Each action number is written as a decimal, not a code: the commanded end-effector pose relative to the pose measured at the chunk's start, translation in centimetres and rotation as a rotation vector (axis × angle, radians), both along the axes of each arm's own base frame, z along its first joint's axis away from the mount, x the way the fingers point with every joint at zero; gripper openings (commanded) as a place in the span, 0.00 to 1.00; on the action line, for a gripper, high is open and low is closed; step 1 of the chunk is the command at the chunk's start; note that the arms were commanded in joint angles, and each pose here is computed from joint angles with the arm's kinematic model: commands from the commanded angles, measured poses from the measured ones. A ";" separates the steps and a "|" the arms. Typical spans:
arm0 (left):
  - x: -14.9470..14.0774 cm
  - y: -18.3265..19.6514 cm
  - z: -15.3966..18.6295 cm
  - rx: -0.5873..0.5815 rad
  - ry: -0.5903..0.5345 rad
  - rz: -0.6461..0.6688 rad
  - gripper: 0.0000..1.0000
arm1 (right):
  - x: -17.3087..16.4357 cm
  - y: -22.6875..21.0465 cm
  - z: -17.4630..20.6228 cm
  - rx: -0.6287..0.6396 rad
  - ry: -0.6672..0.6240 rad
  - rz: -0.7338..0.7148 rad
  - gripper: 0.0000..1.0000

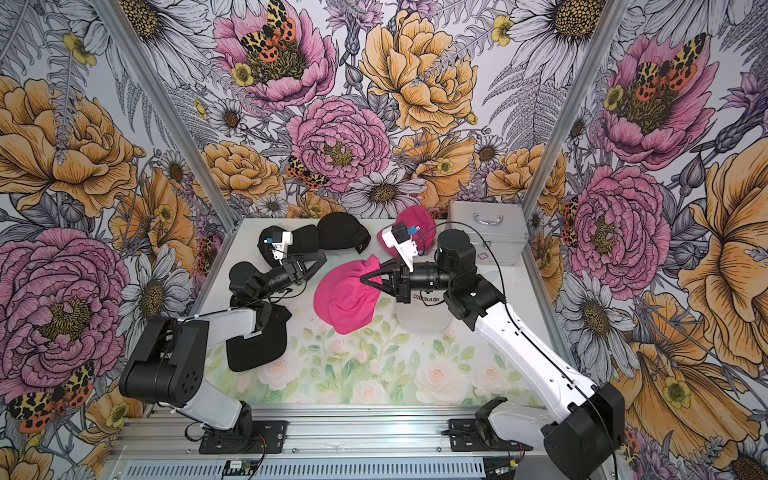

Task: Stack the baseball caps by color
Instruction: Pick up the baseball cap from the center of the board, then place the baseball cap at the center of the board.

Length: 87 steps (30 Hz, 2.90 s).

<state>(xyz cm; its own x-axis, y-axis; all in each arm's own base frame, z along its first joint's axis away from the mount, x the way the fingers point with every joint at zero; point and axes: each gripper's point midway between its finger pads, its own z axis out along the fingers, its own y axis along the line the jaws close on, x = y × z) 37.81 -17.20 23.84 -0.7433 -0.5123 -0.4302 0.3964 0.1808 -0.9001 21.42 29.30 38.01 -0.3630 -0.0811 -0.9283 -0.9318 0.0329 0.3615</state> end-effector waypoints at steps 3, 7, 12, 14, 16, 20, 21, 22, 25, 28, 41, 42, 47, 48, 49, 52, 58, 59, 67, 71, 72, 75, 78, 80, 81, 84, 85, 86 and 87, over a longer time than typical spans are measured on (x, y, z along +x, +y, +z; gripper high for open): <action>-0.4 2.6 -0.8 0.200 -0.039 0.157 0.91 | 0.9 1.1 -5.0 -0.190 0.031 0.050 0.00; -2.2 3.2 -0.2 0.516 -0.141 0.237 0.99 | 2.6 1.7 -9.0 -0.375 -0.016 0.019 0.00; -4.8 0.9 1.0 0.652 -0.331 0.188 0.99 | 3.7 2.0 -11.7 -0.459 -0.144 0.053 0.00; -5.8 -0.4 1.2 0.677 -0.402 0.130 0.99 | 3.3 2.2 -12.2 -0.474 -0.216 0.102 0.00; -7.6 -2.4 1.4 0.687 -0.500 0.009 0.99 | 2.3 2.2 -12.8 -0.489 -0.303 0.170 0.00; -11.8 -5.4 1.4 0.753 -0.707 -0.228 0.99 | 1.3 1.7 -13.5 -0.534 -0.449 0.248 0.00; -13.2 -5.9 1.1 0.765 -0.748 -0.309 0.99 | 1.2 1.5 -13.7 -0.557 -0.480 0.261 0.00; -14.8 -6.4 0.9 0.755 -0.785 -0.399 0.99 | 1.2 1.2 -13.9 -0.583 -0.503 0.267 0.00; -16.7 -6.8 0.8 0.738 -0.844 -0.505 0.99 | 1.3 0.7 -14.8 -0.670 -0.563 0.281 0.00; -17.4 -7.4 1.1 0.718 -0.866 -0.556 0.99 | 0.9 0.4 -15.5 -0.725 -0.609 0.309 0.00; -17.3 -11.1 -1.8 0.743 -0.849 -0.760 0.97 | -2.2 1.7 -14.0 -0.664 -0.764 0.425 0.00; -17.5 -11.2 -1.7 0.729 -0.861 -0.770 0.93 | -2.3 1.7 -14.0 -0.662 -0.769 0.427 0.00; -17.7 -11.4 -0.9 0.688 -0.862 -0.784 0.36 | -2.0 1.3 -14.4 -0.687 -0.769 0.419 0.00; -17.7 -11.2 -0.8 0.687 -0.849 -0.779 0.20 | -2.0 1.3 -14.4 -0.686 -0.764 0.417 0.00; -17.8 -11.0 -0.7 0.684 -0.842 -0.777 0.14 | -2.0 1.2 -14.4 -0.684 -0.760 0.415 0.00; -18.3 -10.4 0.0 0.658 -0.855 -0.767 0.00 | -2.0 1.0 -14.4 -0.677 -0.737 0.407 0.00; -18.6 -9.2 1.9 0.614 -0.889 -0.728 0.00 | -2.4 0.7 -15.3 -0.667 -0.626 0.396 0.15; -18.5 -9.1 2.2 0.612 -0.888 -0.721 0.00 | -2.4 0.6 -15.5 -0.669 -0.604 0.391 0.19; -17.8 -8.5 3.6 0.598 -0.884 -0.683 0.00 | -1.6 -0.7 -17.1 -0.689 -0.464 0.326 0.34; -16.8 -8.5 3.9 0.631 -0.867 -0.647 0.00 | -1.2 -1.4 -17.2 -0.685 -0.439 0.275 0.35; -16.4 -8.5 3.8 0.649 -0.850 -0.626 0.00 | -1.1 -1.5 -17.1 -0.682 -0.435 0.260 0.35; -15.1 -8.5 3.9 0.687 -0.833 -0.559 0.00 | -0.7 -1.8 -16.7 -0.670 -0.425 0.207 0.36; -14.7 -8.4 4.1 0.703 -0.830 -0.526 0.00 | -0.1 -2.0 -15.9 -0.645 -0.421 0.129 0.36; -14.4 -8.3 4.1 0.722 -0.826 -0.493 0.00 | 0.1 -2.1 -15.3 -0.630 -0.410 0.085 0.35; -14.2 -8.2 4.2 0.725 -0.825 -0.473 0.00 | 0.1 -2.2 -15.2 -0.622 -0.403 0.070 0.35; -14.1 -8.1 4.4 0.721 -0.838 -0.433 0.00 | 0.5 -2.4 -15.5 -0.613 -0.376 0.010 0.35; -14.1 -8.0 4.4 0.718 -0.840 -0.423 0.00 | 0.9 -2.4 -15.8 -0.614 -0.369 -0.021 0.35; -14.2 -7.9 4.5 0.715 -0.842 -0.417 0.00 | 1.4 -2.4 -16.0 -0.613 -0.355 -0.059 0.35; -14.3 -7.9 4.6 0.711 -0.846 -0.413 0.00 | 2.0 -2.4 -16.1 -0.608 -0.344 -0.102 0.35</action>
